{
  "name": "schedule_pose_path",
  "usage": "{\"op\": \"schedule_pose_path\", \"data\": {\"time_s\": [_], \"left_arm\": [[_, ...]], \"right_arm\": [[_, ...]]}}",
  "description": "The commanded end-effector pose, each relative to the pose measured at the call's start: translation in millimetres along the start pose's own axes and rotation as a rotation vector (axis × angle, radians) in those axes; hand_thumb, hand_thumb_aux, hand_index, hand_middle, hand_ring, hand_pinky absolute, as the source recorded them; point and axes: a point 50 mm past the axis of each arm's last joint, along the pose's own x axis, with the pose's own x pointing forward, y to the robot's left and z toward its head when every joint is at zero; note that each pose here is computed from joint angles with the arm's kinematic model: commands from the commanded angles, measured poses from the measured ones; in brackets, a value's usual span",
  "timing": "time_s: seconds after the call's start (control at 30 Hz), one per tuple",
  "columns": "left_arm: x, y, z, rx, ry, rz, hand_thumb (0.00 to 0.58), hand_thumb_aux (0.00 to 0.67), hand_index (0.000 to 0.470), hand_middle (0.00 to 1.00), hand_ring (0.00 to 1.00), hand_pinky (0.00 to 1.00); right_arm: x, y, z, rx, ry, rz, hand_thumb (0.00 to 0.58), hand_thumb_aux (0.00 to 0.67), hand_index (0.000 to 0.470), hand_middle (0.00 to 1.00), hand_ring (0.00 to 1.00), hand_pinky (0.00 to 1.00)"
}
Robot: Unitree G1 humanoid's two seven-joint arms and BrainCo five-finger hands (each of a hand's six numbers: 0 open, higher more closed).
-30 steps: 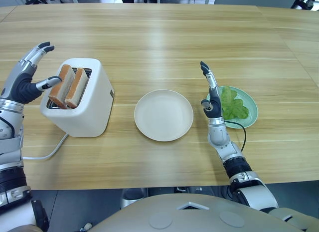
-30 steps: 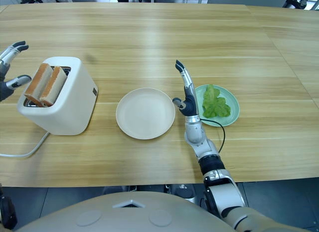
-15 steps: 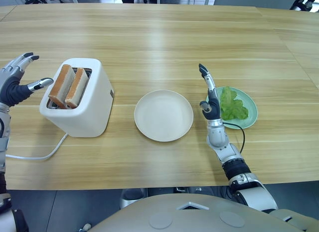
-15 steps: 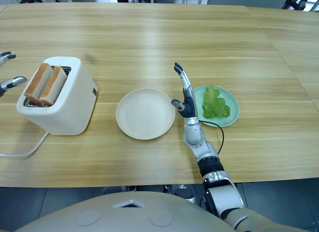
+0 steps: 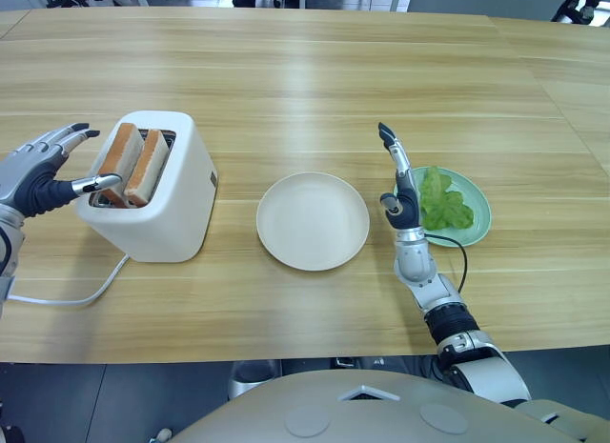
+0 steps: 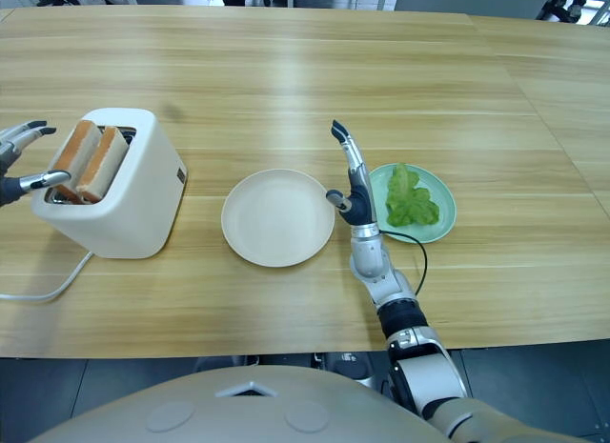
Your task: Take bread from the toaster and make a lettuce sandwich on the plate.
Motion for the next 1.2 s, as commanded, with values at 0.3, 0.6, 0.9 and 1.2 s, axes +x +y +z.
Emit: {"op": "schedule_pose_path", "data": {"time_s": [0.3, 0.6, 0.9, 1.2], "left_arm": [[6.7, -4.2, 2.3, 0.053, -0.008, -0.082, 0.476, 0.386, 0.265, 0.00, 0.00, 0.00], [8.1, -0.5, 5.3, 0.034, -0.028, -0.042, 0.517, 0.449, 0.308, 0.00, 0.00, 0.00], [9.1, -10.1, 12.1, 0.016, -0.072, -0.084, 0.474, 0.384, 0.263, 0.00, 0.00, 0.00], [12.7, -17.1, 9.7, 0.002, -0.072, -0.096, 0.562, 0.552, 0.379, 0.00, 0.00, 0.00]], "right_arm": [[1.4, 3.0, 1.0, 0.002, -0.001, 0.002, 0.000, 0.000, 0.000, 0.00, 0.00, 0.00], [1.0, 2.3, 0.4, 0.001, 0.002, 0.001, 0.000, 0.000, 0.000, 0.00, 0.00, 0.00], [1.2, 2.4, 0.3, 0.001, 0.002, 0.000, 0.000, 0.000, 0.000, 0.00, 0.00, 0.00], [1.1, 1.9, 0.4, 0.000, 0.001, -0.001, 0.000, 0.000, 0.000, 0.00, 0.00, 0.00]]}}
